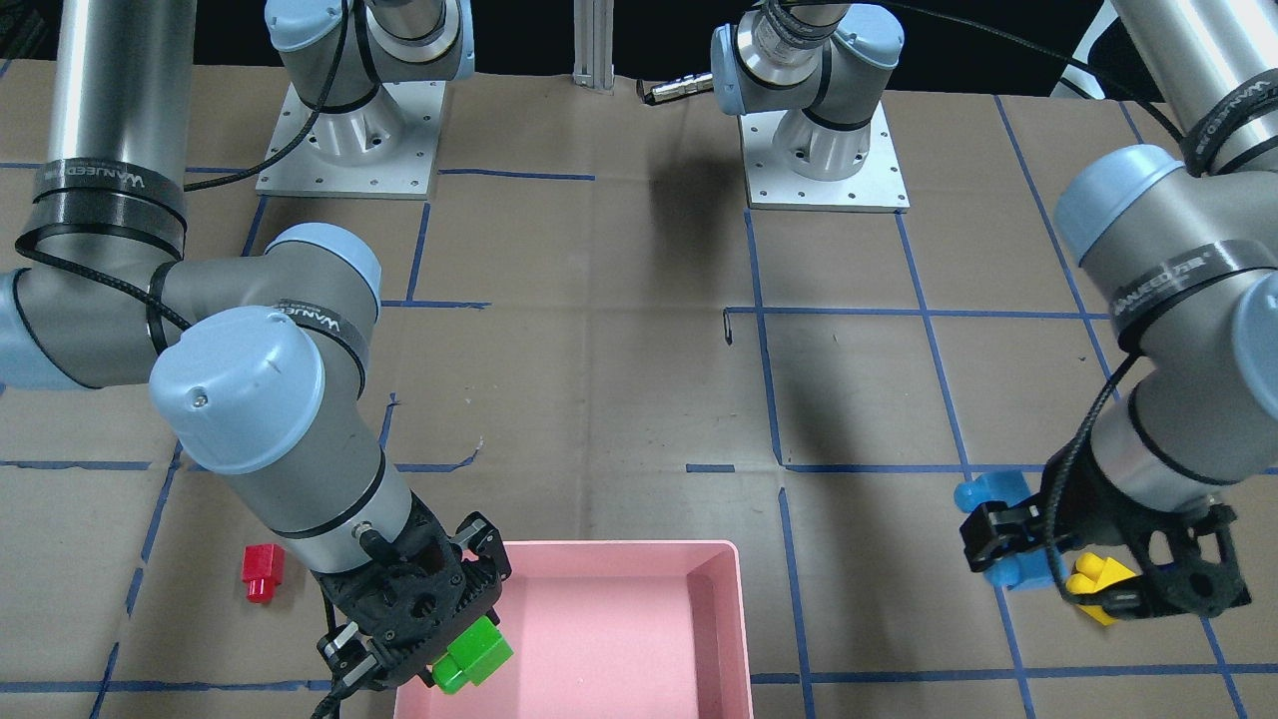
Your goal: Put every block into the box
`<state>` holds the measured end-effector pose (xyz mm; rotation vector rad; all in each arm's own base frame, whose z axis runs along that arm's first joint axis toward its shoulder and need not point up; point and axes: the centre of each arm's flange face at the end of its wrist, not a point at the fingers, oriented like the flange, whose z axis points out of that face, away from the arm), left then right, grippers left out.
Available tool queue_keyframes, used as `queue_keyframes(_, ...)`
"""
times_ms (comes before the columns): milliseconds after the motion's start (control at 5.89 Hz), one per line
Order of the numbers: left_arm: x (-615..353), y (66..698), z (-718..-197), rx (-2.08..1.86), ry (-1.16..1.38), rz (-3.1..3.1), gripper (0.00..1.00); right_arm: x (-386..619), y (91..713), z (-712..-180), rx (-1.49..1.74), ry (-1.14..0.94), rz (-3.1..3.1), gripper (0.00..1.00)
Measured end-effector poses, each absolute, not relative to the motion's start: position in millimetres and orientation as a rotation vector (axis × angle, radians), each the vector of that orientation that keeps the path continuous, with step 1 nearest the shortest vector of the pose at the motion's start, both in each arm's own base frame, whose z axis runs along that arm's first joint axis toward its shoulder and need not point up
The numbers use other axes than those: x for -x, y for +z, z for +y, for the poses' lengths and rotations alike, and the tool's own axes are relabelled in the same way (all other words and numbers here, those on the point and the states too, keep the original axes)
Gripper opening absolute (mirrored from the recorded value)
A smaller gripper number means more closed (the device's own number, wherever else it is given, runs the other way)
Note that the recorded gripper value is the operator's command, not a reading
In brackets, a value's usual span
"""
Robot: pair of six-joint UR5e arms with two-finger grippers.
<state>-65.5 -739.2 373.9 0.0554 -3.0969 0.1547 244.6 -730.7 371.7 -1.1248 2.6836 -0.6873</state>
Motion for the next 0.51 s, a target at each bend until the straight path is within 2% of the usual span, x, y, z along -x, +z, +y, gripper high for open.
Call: queue_keyframes(509, 165, 364, -769, -0.016, 0.182, -3.073, 0.01, -223, 403, -721, 1.077, -0.764, 2.664, 1.00)
